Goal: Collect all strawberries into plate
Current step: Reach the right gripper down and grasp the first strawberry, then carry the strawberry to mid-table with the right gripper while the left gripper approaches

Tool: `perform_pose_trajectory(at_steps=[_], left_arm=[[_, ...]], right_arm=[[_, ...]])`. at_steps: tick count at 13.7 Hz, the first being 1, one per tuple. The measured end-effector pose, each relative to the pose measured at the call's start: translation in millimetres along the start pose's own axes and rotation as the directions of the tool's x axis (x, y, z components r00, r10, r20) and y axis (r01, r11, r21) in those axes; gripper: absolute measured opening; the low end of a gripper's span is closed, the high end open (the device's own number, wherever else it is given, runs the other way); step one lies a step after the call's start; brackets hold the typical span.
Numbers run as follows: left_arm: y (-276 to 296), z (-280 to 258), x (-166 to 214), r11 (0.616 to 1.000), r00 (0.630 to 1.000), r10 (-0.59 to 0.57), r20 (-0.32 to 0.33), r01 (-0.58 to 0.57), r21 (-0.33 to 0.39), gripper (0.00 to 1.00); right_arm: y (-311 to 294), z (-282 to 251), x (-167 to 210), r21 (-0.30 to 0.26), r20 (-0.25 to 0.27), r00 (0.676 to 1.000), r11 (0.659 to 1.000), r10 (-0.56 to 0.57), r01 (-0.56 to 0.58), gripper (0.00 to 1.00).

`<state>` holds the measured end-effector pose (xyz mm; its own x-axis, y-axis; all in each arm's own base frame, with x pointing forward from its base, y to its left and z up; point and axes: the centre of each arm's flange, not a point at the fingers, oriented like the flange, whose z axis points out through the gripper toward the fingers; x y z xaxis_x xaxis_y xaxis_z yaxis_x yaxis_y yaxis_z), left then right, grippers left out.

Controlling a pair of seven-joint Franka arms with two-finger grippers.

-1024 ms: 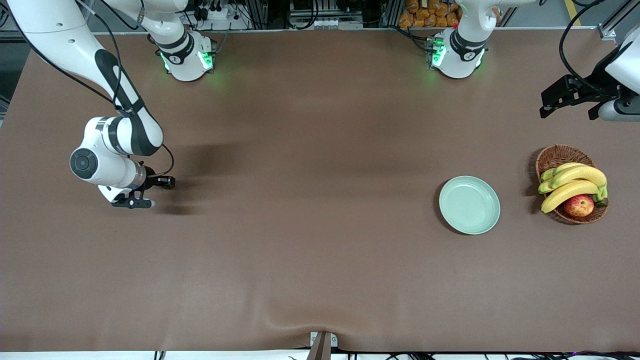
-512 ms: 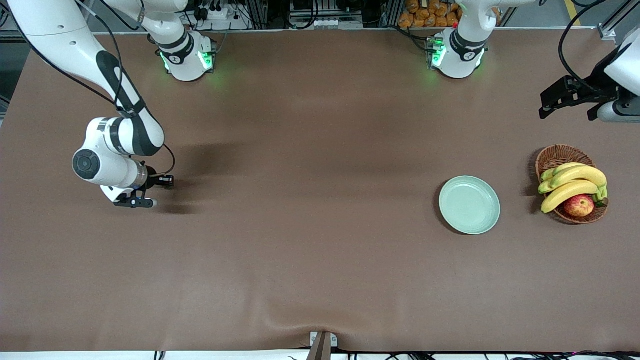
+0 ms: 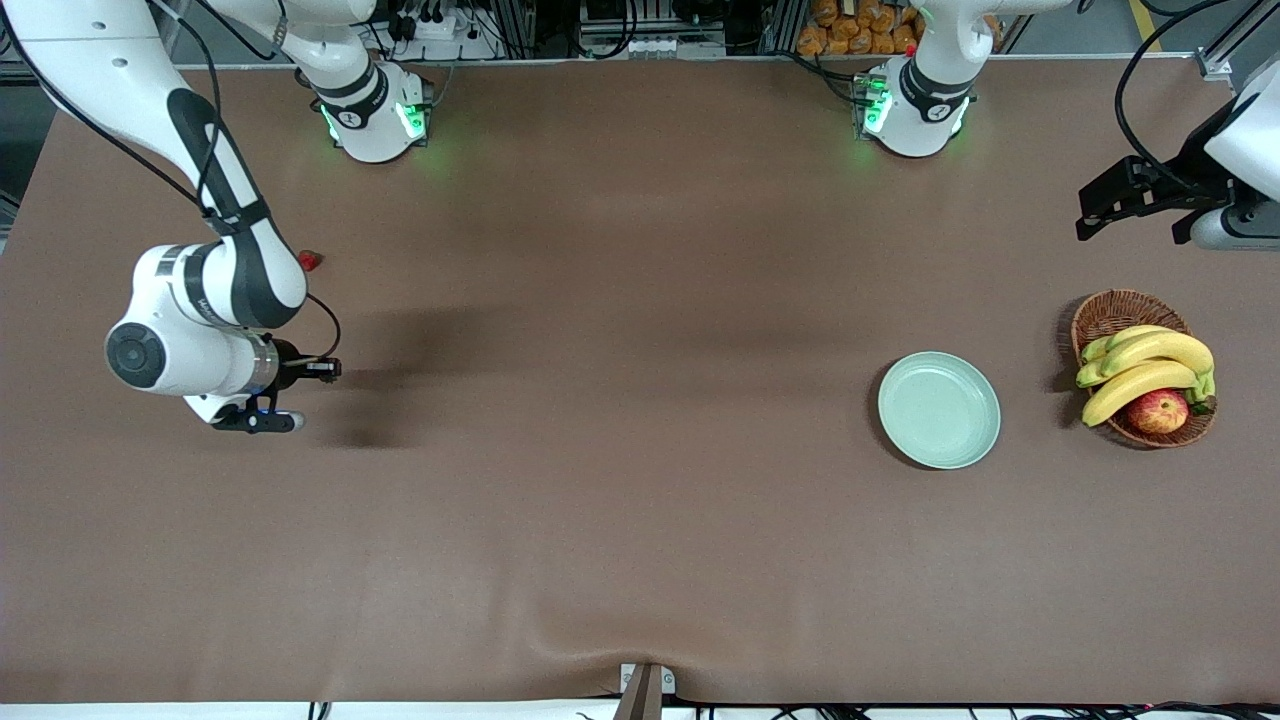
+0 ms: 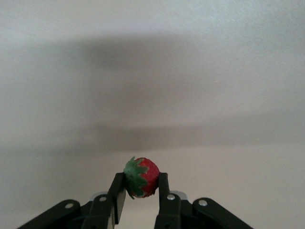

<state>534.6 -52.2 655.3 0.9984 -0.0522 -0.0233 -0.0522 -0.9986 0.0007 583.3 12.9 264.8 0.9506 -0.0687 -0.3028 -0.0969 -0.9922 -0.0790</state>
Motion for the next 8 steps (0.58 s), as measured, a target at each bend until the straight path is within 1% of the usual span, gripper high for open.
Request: perform_pose_trajectory(at_steps=[3, 5, 6, 8], left_arm=[[0, 3, 0, 1.0, 1.0, 0.0, 0.007, 0.0, 0.0, 1.0], [0, 5, 0, 1.0, 1.0, 0.0, 0.01, 0.0, 0.0, 1.0], [0, 5, 0, 1.0, 1.0, 0.0, 0.011, 0.0, 0.0, 1.0], [0, 7, 1, 1.0, 1.0, 0.0, 0.015, 0.0, 0.0, 1.0]], right_arm=[[-52, -41, 0, 0.074, 0.003, 0.997, 0.995, 0.073, -0.073, 0.32], [-98, -50, -4, 0.102, -0.003, 0.992, 0.987, 0.126, -0.125, 0.32], [-122, -54, -8, 0.113, -0.003, 0.987, 0.981, 0.159, -0.158, 0.32], [-176, -62, -19, 0.161, 0.011, 0.974, 0.961, 0.226, -0.225, 0.32]])
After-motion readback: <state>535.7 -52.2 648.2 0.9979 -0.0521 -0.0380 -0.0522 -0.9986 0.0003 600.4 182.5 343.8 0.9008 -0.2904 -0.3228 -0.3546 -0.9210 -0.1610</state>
